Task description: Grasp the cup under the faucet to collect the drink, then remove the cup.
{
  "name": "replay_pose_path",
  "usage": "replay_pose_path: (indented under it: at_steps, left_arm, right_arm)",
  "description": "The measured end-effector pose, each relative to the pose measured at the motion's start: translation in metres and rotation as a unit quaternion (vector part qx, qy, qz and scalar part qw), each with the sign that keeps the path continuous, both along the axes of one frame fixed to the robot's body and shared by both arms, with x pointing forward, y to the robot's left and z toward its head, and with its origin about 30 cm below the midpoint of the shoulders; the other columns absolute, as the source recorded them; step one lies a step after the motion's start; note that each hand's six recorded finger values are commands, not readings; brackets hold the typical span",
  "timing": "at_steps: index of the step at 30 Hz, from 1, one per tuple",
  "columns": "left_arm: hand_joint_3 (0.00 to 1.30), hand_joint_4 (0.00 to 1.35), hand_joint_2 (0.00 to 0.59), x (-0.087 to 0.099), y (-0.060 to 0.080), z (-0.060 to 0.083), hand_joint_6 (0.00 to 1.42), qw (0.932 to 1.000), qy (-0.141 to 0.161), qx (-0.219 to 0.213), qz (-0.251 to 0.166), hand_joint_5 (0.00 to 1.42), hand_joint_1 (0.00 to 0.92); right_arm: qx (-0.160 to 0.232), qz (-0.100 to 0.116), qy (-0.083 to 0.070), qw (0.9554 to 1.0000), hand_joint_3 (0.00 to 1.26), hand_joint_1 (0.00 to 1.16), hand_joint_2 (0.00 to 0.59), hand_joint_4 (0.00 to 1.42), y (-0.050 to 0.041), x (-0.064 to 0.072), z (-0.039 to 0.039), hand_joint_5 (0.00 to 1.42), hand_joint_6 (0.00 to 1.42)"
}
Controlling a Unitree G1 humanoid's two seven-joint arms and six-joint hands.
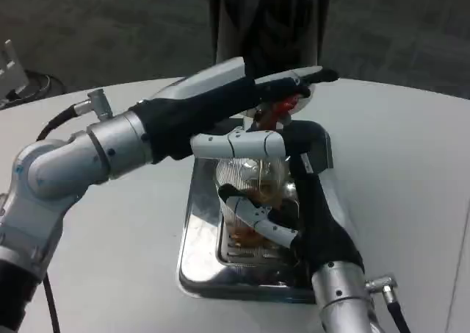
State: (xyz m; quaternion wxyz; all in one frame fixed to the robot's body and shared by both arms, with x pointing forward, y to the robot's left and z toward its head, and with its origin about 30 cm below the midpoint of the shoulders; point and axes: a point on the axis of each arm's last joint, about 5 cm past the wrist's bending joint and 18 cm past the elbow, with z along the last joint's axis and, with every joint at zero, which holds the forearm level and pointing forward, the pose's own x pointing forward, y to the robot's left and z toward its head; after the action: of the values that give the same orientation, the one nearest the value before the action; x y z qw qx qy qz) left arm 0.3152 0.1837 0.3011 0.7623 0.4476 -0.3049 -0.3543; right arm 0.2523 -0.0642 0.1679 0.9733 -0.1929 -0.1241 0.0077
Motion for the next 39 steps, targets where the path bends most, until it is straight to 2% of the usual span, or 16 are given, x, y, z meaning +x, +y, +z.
replay_pose_path:
  at_steps: [2,9,10,20,32,39]
  left_arm:
    - [0.09,0.0,0.089,0.001,-0.001,0.0,0.24,1.0,0.0,0.0,-0.001,0.08,0.0]
    - [0.09,0.0,0.089,0.005,-0.002,0.001,0.24,1.0,0.0,0.001,-0.004,0.08,0.0]
    - [0.09,0.0,0.089,0.005,-0.003,0.001,0.24,1.0,0.001,0.001,-0.004,0.08,0.0]
    - [0.09,0.0,0.088,0.009,-0.004,0.002,0.24,1.0,-0.003,0.007,-0.003,0.08,0.0]
    - [0.1,0.0,0.092,0.009,-0.003,0.002,0.24,1.0,-0.003,0.007,-0.003,0.08,0.0]
    - [0.11,0.01,0.092,0.01,-0.004,0.001,0.24,1.0,-0.002,0.005,-0.005,0.09,0.0]
  right_arm:
    - [0.002,0.001,0.007,1.0,0.0,0.64,0.208,0.0,-0.001,0.001,-0.0018,0.04,0.06]
    - [0.012,0.005,0.008,0.9999,0.0,0.64,0.202,0.0,-0.0063,0.003,-0.0049,0.04,0.05]
    - [0.013,0.006,0.012,0.9998,0.0,0.64,0.202,0.0,-0.0068,0.003,-0.0063,0.04,0.05]
    - [0.008,0.01,0.025,0.9996,0.0,0.63,0.2,0.0,-0.0051,0.006,-0.0108,0.04,0.05]
    - [0.012,0.003,0.023,0.9997,0.0,0.64,0.21,0.01,-0.002,0.006,-0.0107,0.07,0.06]
    - [0.013,-0.004,0.019,0.9997,0.0,0.64,0.206,0.07,0.0001,0.006,-0.0121,0.11,0.08]
